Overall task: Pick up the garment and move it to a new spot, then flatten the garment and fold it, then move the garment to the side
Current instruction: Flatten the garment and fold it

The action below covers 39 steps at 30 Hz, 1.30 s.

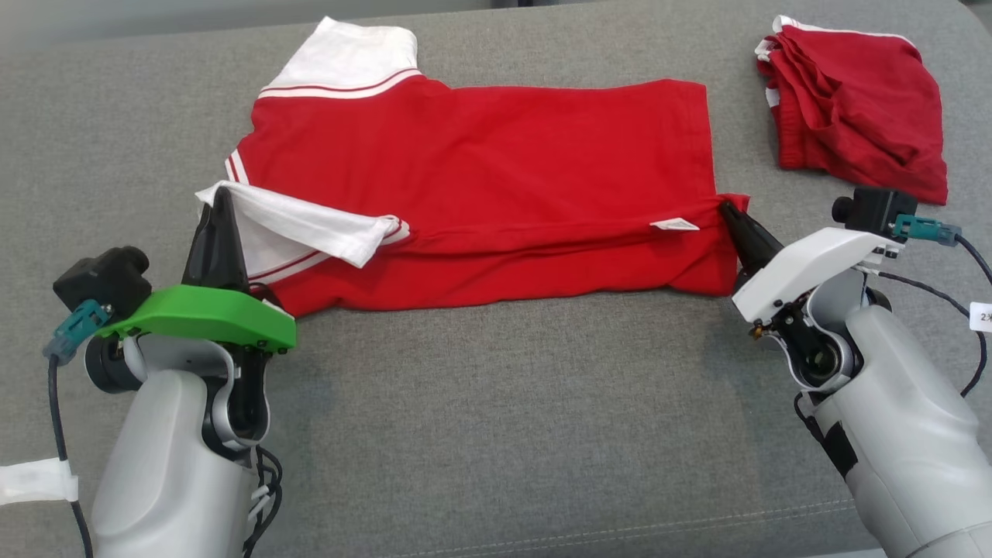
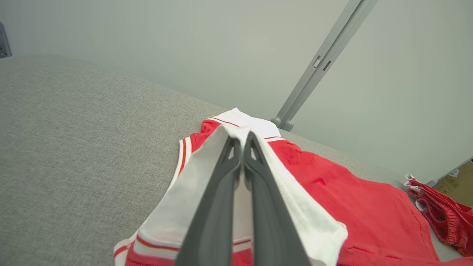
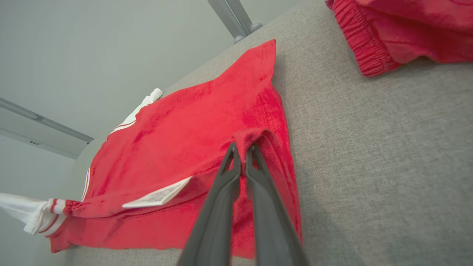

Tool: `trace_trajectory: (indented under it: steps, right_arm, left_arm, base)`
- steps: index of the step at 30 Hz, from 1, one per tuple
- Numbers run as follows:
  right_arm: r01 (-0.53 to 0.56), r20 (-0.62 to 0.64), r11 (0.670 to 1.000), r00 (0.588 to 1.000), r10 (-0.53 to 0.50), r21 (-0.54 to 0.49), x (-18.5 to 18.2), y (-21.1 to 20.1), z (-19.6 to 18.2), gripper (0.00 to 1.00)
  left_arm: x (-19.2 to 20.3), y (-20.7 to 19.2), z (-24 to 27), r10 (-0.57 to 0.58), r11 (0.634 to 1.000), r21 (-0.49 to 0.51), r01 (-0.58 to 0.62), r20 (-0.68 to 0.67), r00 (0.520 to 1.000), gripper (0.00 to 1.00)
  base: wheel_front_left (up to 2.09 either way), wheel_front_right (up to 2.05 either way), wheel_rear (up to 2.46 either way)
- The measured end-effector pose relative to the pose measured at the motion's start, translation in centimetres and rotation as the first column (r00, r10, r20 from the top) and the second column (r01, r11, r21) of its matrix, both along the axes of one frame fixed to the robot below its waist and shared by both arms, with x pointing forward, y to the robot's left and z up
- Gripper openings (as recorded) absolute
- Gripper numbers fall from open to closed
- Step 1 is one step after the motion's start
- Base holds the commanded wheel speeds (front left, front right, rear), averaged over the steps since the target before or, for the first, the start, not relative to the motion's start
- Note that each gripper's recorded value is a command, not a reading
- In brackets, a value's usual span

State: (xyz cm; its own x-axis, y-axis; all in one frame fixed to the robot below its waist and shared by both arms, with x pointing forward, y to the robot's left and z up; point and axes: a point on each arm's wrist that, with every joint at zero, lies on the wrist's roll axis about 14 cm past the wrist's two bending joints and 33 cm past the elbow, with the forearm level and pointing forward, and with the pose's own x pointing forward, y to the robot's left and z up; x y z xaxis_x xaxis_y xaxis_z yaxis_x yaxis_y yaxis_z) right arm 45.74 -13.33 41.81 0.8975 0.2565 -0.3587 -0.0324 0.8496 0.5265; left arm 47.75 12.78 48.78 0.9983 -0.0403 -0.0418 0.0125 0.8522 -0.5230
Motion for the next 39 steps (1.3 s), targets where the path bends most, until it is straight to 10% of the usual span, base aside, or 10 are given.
trace_trajectory:
  steps: [12, 13, 15, 16, 30, 39]
  right_arm:
    - [-0.013, -0.044, 0.999, 0.999, 0.011, -0.040, 2.2, 0.5, -1.8, 0.02]
    - [-0.010, -0.047, 0.999, 0.999, 0.007, -0.044, 2.2, 0.4, -2.0, 0.27]
    - [0.000, -0.033, 0.998, 0.999, -0.002, -0.055, 2.5, 0.1, -1.9, 1.00]
    - [0.007, -0.023, 0.998, 1.000, -0.008, -0.056, 2.7, 0.0, -1.7, 1.00]
    - [0.117, 0.215, 0.991, 0.971, -0.102, -0.060, 4.4, -2.5, 2.9, 1.00]
    - [0.128, 0.119, 0.992, 0.985, -0.127, 0.004, -0.9, -1.1, -0.5, 1.00]
  left_arm:
    - [3.4, -1.3, -3.3, -0.023, 0.998, 0.051, 0.027, -0.079, 0.997, 0.00]
    - [3.6, -1.3, -3.5, -0.024, 0.998, 0.055, 0.028, -0.080, 0.996, 0.00]
    - [3.8, -1.4, -3.8, -0.023, 0.998, 0.059, 0.029, -0.091, 0.996, 0.61]
    - [3.9, -1.4, -3.8, -0.023, 0.998, 0.060, 0.029, -0.091, 0.996, 1.00]
    - [3.2, 0.8, -2.8, 0.031, 0.999, -0.020, -0.032, -0.055, 0.998, 1.00]
    - [-2.9, 3.4, -7.1, 0.096, 0.989, -0.088, -0.115, -0.197, 0.976, 1.00]
  base:
    - [0.00, 0.00, 0.00]
    - [0.00, 0.00, 0.00]
    - [0.00, 0.00, 0.00]
    - [0.00, 0.00, 0.00]
    - [0.00, 0.00, 0.00]
    - [0.00, 0.00, 0.00]
